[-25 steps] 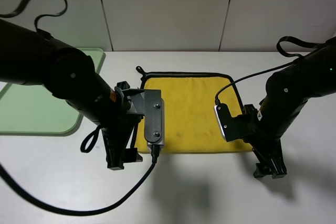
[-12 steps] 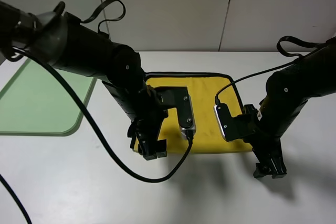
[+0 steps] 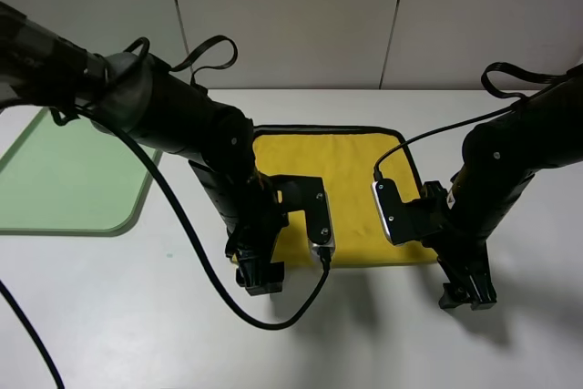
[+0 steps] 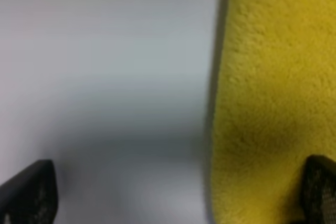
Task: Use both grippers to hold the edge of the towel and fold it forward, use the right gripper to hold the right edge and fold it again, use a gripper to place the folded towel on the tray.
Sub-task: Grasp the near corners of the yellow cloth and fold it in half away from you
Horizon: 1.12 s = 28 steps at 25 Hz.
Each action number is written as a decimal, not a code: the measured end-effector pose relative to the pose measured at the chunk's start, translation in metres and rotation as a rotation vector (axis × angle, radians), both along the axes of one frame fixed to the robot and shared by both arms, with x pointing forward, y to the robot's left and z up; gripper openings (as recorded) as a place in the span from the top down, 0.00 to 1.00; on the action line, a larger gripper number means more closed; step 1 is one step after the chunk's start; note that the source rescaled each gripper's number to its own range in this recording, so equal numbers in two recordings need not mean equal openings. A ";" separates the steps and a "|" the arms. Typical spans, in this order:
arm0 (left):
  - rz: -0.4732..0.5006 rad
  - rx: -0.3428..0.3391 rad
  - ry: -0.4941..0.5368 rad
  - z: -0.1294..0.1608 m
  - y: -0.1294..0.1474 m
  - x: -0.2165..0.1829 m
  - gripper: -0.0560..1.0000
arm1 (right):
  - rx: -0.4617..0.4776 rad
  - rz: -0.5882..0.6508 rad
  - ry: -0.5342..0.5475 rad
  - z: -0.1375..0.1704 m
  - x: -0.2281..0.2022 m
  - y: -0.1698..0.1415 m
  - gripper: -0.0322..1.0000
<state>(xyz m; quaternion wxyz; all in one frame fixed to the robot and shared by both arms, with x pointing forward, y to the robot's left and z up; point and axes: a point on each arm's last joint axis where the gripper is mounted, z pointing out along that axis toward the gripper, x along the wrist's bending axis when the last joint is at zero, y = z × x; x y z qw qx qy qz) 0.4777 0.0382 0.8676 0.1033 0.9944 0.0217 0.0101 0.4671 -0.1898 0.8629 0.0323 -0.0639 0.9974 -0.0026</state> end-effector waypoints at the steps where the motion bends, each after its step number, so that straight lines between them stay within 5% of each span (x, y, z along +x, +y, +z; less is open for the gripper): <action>1: 0.000 0.005 0.005 -0.003 0.000 0.000 0.17 | 0.001 -0.001 0.000 0.000 0.000 0.000 0.00; 13: 0.010 0.012 0.028 -0.008 -0.002 0.000 0.19 | 0.005 -0.007 0.000 0.000 0.000 0.000 0.00; 21: 0.011 0.001 0.007 -0.009 -0.003 0.002 0.33 | 0.008 -0.014 0.002 0.000 0.000 0.001 0.00; 28: 0.012 -0.006 -0.001 -0.009 -0.003 0.003 0.51 | 0.022 -0.032 -0.003 0.000 0.000 0.002 0.24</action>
